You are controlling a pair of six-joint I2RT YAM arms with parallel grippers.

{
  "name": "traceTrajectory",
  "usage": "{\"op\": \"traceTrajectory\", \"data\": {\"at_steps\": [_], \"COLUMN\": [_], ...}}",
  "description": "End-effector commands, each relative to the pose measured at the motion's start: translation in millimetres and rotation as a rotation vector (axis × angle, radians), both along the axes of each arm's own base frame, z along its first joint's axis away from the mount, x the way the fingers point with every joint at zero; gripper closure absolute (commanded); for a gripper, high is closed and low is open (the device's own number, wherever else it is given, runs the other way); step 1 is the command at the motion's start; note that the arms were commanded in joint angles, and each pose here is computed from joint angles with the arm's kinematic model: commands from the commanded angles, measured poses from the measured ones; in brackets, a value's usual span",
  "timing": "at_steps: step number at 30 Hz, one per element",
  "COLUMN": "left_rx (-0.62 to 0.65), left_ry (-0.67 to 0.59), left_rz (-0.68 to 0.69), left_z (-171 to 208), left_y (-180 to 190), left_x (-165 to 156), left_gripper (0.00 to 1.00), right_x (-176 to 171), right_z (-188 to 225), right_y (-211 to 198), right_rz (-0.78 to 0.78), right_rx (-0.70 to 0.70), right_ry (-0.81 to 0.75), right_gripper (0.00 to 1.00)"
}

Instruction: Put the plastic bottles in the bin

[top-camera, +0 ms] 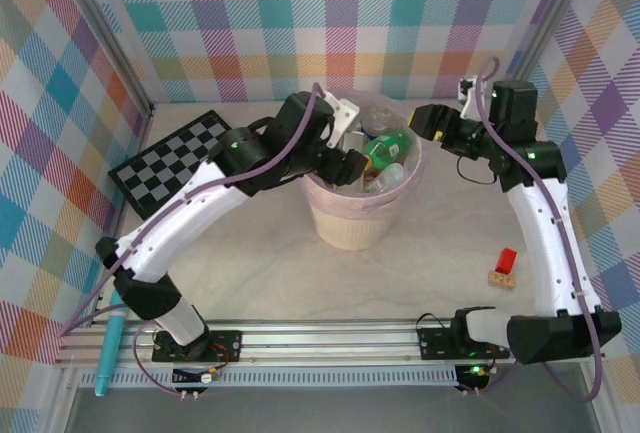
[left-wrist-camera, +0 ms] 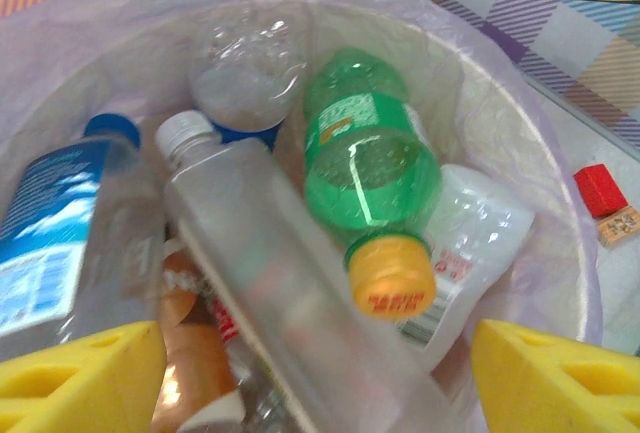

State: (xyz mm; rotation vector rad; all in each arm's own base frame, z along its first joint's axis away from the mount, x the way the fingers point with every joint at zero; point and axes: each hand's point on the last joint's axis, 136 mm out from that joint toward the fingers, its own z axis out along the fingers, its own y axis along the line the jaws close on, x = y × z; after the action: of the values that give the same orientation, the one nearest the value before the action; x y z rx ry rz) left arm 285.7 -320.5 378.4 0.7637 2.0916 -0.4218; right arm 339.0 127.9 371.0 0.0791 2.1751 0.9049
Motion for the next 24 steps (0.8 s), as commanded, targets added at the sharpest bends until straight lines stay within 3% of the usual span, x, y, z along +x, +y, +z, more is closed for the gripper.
{"op": "traceTrajectory", "data": {"at_steps": [1,4,11,15,24], "left_rx": [-0.081,-0.156,-0.477,-0.500,-0.525], "left_ry": [-0.043,-0.023,0.138,0.201,0.173], "left_rz": [0.116,0.178,0.186,0.222,0.446], "left_z": [23.4,23.7,10.0,-10.5,-21.0], "left_y": [39.2,73.4,111.6,114.2,181.6], "left_x": [0.1,-3.5,-12.5,-9.2,-17.9], "left_gripper": [0.22,0.22,0.17,0.12,0.10], "right_x": [-0.7,-3.0,-5.2,-7.2,-6.8], "right_z": [-3.6,-18.1,-45.7,-46.0,-53.7], "right_y": [-24.0,-37.2,2.7,22.4,88.8], "right_rz": [-0.094,-0.118,0.080,0.142,0.257], "right_rx": [-0.137,-0.172,-0.029,0.012,0.080], "right_ry": [-0.009,0.051,0.138,0.148,0.172], "right_gripper": [0.28,0.27,0.30,0.31,0.32]}}
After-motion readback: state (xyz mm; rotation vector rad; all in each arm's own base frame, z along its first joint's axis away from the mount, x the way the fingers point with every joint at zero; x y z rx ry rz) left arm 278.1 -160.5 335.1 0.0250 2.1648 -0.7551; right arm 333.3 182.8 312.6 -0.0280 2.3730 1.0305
